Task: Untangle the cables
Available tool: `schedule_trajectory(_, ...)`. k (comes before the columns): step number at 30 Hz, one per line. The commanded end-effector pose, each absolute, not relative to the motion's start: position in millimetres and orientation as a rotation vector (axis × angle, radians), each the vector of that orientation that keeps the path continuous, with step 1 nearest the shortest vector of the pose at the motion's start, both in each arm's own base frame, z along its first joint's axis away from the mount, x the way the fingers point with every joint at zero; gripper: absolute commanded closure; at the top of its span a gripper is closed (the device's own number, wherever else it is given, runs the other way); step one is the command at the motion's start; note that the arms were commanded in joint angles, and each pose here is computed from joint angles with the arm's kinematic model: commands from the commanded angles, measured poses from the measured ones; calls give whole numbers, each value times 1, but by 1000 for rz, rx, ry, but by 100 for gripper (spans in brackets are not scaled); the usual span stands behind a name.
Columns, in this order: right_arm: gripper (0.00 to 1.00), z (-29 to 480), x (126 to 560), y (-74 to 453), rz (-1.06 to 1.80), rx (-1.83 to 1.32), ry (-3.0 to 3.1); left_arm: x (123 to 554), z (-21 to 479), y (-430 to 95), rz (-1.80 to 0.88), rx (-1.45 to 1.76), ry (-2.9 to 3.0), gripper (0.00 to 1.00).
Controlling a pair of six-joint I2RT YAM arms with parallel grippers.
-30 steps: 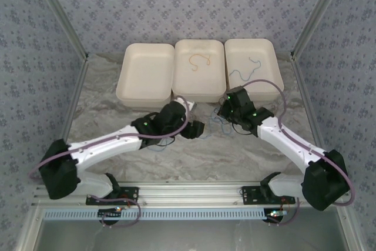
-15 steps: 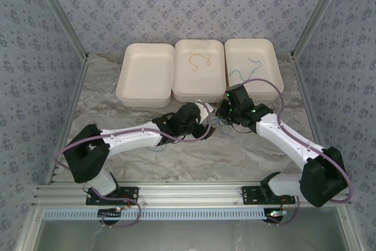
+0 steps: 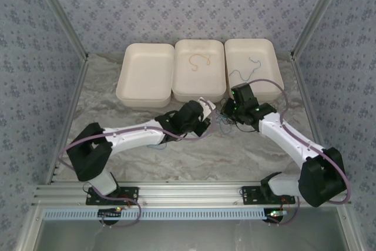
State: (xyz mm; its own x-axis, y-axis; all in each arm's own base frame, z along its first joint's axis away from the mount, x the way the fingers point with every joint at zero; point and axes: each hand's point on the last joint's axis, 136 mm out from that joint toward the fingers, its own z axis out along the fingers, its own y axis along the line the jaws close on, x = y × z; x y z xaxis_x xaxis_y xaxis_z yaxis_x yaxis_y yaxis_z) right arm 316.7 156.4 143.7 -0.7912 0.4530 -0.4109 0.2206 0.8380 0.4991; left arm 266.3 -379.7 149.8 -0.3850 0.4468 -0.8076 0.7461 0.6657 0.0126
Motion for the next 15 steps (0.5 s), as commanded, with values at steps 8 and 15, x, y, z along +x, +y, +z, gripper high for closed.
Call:
schedule_trajectory(8, 65, 110, 336, 157, 653, 597, 2497, 229, 183, -370, -556, 969, 1998, 100)
schedule_trajectory(15, 58, 95, 332, 163, 687, 676, 2478, 232, 193, -360, -525, 917, 1995, 100)
